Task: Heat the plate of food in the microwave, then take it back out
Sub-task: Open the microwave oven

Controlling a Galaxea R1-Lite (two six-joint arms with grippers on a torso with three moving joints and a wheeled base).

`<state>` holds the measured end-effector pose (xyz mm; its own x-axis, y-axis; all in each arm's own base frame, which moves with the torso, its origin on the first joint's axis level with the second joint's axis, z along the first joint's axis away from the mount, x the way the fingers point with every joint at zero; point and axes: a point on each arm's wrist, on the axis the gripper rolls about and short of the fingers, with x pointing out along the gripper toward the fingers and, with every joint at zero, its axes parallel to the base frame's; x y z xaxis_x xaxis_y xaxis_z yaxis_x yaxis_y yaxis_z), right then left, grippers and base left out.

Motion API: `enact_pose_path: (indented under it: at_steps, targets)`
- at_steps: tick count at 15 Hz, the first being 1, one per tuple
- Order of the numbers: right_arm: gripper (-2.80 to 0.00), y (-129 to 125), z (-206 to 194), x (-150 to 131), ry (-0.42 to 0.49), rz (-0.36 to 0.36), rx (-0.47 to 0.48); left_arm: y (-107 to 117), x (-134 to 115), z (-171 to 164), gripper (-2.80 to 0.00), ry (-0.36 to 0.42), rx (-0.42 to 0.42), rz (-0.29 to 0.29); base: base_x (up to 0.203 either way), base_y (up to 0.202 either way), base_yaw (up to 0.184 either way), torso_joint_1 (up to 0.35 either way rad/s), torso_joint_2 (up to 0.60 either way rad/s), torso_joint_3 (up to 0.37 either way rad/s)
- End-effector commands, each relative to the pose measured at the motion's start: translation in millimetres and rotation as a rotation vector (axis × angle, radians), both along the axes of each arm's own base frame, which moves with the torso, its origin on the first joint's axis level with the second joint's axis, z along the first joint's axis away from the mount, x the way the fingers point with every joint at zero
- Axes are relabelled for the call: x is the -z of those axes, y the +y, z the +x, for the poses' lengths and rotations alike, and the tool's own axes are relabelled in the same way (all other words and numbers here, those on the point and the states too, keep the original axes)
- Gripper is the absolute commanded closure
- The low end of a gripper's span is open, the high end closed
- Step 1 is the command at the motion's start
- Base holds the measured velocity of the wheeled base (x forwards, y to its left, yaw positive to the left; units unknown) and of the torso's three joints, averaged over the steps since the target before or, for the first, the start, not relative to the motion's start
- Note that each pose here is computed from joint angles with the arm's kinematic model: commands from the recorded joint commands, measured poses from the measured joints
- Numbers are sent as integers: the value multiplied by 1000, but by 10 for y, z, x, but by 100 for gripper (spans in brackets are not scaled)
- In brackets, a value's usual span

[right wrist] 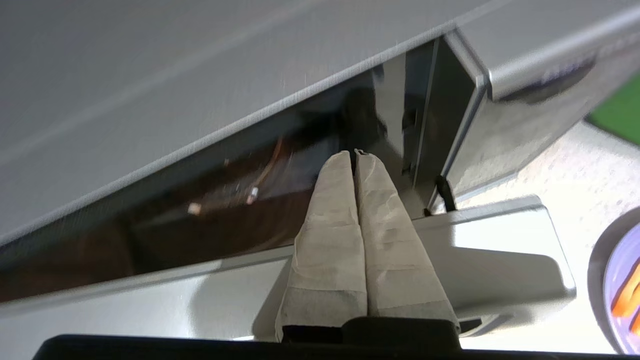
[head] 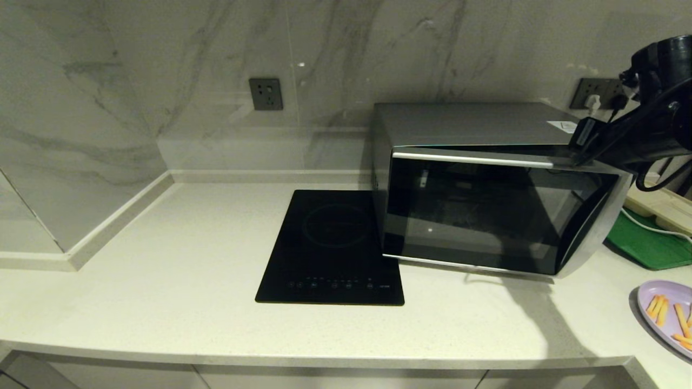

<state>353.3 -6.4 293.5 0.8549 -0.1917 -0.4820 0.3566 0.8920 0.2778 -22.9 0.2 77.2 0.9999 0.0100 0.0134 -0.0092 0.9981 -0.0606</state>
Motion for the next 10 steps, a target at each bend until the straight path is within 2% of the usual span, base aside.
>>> enact_pose_path:
  at_steps: [1, 4, 7, 10]
  targets:
    - [0, 9, -166, -96, -16, 13, -25, 0, 0, 0, 0, 0, -1, -1, 0, 0, 0, 0, 0, 0]
    - [0, 26, -454, -273, -7, 28, -75, 0, 0, 0, 0, 0, -1, -1, 0, 0, 0, 0, 0, 0]
    - [0, 68, -977, -524, 21, 63, -229, 0, 0, 0, 0, 0, -1, -1, 0, 0, 0, 0, 0, 0]
    - [0, 158, -1306, -630, 55, 77, -320, 0, 0, 0, 0, 0, -1, -1, 0, 0, 0, 0, 0, 0]
